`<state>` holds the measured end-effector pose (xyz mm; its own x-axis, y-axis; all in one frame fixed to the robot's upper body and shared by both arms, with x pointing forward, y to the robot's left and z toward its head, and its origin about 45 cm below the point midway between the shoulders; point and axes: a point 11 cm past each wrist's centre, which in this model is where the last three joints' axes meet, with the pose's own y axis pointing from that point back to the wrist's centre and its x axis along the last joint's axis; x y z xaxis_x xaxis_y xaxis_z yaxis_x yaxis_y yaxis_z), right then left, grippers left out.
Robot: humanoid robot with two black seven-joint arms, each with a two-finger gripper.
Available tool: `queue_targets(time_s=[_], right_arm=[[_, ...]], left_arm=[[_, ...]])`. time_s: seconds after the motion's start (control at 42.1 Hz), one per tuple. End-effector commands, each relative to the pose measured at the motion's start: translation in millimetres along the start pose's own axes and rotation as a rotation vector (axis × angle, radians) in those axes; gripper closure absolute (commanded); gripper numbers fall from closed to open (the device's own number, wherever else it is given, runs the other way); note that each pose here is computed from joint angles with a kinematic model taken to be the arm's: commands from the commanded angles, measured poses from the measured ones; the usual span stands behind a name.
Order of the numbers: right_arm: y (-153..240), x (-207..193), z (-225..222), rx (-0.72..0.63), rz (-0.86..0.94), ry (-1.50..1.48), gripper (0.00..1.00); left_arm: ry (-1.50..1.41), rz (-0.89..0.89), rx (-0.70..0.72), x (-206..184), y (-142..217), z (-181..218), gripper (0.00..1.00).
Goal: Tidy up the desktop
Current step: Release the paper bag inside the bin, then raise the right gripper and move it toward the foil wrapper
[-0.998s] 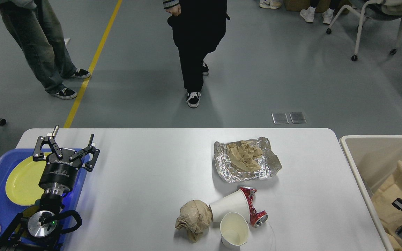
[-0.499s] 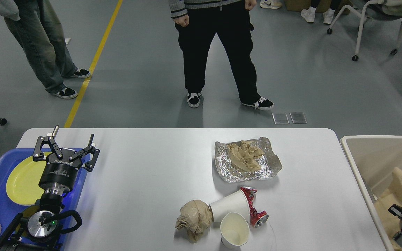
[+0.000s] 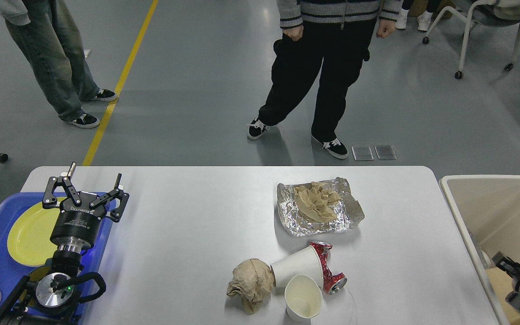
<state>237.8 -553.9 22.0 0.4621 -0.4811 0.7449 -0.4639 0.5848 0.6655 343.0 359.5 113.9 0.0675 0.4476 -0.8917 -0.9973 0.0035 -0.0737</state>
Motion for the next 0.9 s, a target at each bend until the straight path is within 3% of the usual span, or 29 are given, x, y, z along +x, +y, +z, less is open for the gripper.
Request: queue_targets(time_s=[0.0, 0.214, 0.523, 0.641, 0.879], right_arm=[[2.4, 25.4, -2.5, 0.004, -0.013, -0.007, 0.0], [17.7, 81.1, -33.8, 0.055, -0.077, 0.092, 0.0], [81.8, 163.9, -118.0, 0.156, -0.257, 0.239, 0.0], [120.2, 185.8, -146.5, 0.185, -0.352, 0.317, 0.0], [245.1, 221.9, -221.3, 0.325, -0.564, 0.457, 0.0]], left_arm=[[0.0, 0.0, 0.0, 0.0, 0.0, 0.0, 0.04], [0.0, 0.0, 0.0, 0.0, 0.0, 0.0, 0.04], [0.0, 0.0, 0.002, 0.0, 0.0, -0.2, 0.04], [0.0, 0.0, 0.002, 0.0, 0.0, -0.2, 0.04], [0.0, 0.0, 0.0, 0.0, 0.0, 0.0, 0.04]])
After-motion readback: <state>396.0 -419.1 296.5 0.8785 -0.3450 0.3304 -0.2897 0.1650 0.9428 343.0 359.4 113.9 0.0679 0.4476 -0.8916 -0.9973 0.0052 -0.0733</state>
